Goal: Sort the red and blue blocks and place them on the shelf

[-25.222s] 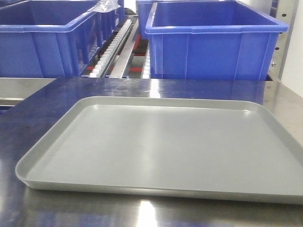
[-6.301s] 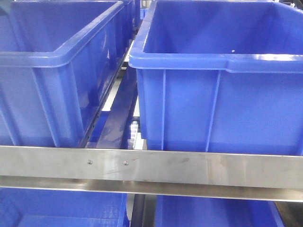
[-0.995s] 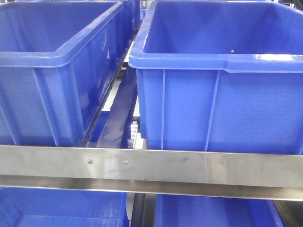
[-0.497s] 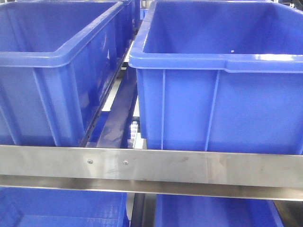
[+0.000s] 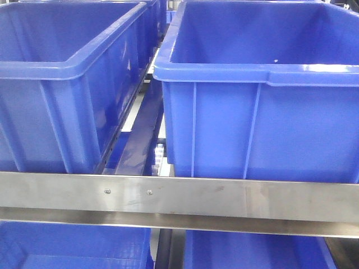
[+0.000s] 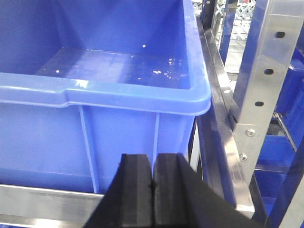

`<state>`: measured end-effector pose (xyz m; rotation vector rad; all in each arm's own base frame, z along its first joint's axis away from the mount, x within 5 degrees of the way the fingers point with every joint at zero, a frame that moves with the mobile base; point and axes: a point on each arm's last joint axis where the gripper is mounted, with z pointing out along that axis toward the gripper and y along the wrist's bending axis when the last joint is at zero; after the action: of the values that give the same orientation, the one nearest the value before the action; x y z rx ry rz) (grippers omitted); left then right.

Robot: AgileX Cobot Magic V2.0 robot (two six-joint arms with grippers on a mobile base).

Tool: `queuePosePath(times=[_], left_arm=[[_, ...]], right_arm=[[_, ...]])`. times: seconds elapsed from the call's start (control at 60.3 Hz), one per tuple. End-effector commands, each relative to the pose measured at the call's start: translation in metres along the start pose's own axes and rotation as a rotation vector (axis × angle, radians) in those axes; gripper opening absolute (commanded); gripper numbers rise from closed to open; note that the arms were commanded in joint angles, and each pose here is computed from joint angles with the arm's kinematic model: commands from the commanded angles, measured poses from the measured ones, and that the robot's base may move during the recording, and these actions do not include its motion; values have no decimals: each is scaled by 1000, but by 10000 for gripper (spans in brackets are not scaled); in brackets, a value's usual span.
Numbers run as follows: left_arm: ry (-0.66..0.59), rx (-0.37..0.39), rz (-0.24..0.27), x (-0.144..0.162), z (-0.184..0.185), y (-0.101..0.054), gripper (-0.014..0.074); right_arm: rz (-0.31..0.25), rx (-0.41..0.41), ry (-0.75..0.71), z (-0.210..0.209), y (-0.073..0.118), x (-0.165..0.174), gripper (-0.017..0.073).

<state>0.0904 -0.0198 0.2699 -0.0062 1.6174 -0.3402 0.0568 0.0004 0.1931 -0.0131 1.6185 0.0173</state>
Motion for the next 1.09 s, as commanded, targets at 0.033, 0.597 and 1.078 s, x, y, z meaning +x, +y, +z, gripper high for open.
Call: queuePosePath(times=[0.033,0.597,1.078], left_arm=[[-142,-47,-19,0,-13,6,132],[-101,-86,-25,66,-30,22,132],[-74,-89,-24,70,-34,22,132]], right_arm=[[1,-9,-123,-3,1,-16,50],[1,-9,-123,-3,1,-16,50],[1,-9,-123,-3,1,-16,50]])
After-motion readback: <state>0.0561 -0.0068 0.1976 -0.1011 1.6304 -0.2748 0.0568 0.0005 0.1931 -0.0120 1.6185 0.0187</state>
